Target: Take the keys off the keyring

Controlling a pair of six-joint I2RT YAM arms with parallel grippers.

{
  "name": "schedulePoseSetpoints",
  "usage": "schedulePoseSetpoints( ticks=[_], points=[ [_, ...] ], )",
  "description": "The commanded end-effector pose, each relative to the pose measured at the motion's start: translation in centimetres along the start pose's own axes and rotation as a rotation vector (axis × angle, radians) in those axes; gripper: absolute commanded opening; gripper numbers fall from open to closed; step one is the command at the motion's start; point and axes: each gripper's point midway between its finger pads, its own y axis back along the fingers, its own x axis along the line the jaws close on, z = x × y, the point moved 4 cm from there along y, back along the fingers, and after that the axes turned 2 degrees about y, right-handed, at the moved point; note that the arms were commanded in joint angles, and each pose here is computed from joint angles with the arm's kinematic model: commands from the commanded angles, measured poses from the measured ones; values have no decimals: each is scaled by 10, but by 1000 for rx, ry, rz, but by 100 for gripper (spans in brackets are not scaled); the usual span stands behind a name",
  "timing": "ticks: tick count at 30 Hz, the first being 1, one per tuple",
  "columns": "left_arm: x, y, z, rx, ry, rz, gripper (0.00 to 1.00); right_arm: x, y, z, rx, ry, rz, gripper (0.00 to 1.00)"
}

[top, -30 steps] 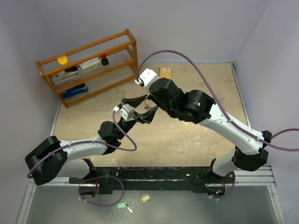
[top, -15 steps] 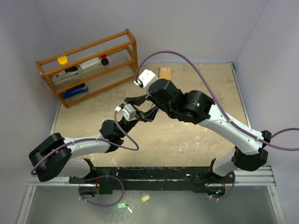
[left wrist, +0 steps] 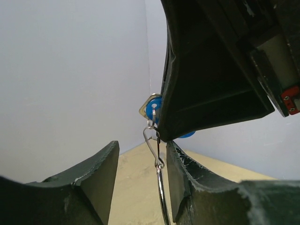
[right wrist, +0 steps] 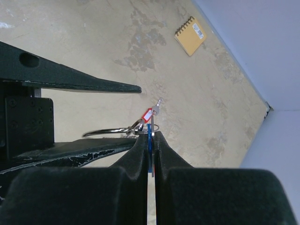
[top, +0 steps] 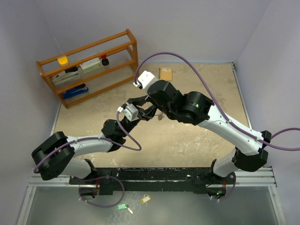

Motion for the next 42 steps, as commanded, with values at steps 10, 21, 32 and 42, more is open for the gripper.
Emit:
schedulePoseSetpoints(
  ticks=[10, 21, 32, 42],
  points=[
    [4, -10, 11, -70, -11, 31, 37, -6, 2, 9, -50, -27, -38, 0],
    [6, -8, 10, -75, -29, 44, 28, -4, 0, 10, -47, -22, -42, 0],
    [5, -1, 4, -57, -28, 39, 22, -5, -2, 12, -50, -19, -51, 0],
    [5, 3, 1, -50, -19, 41, 21, -6, -1, 12, -50, -21, -56, 0]
  ],
)
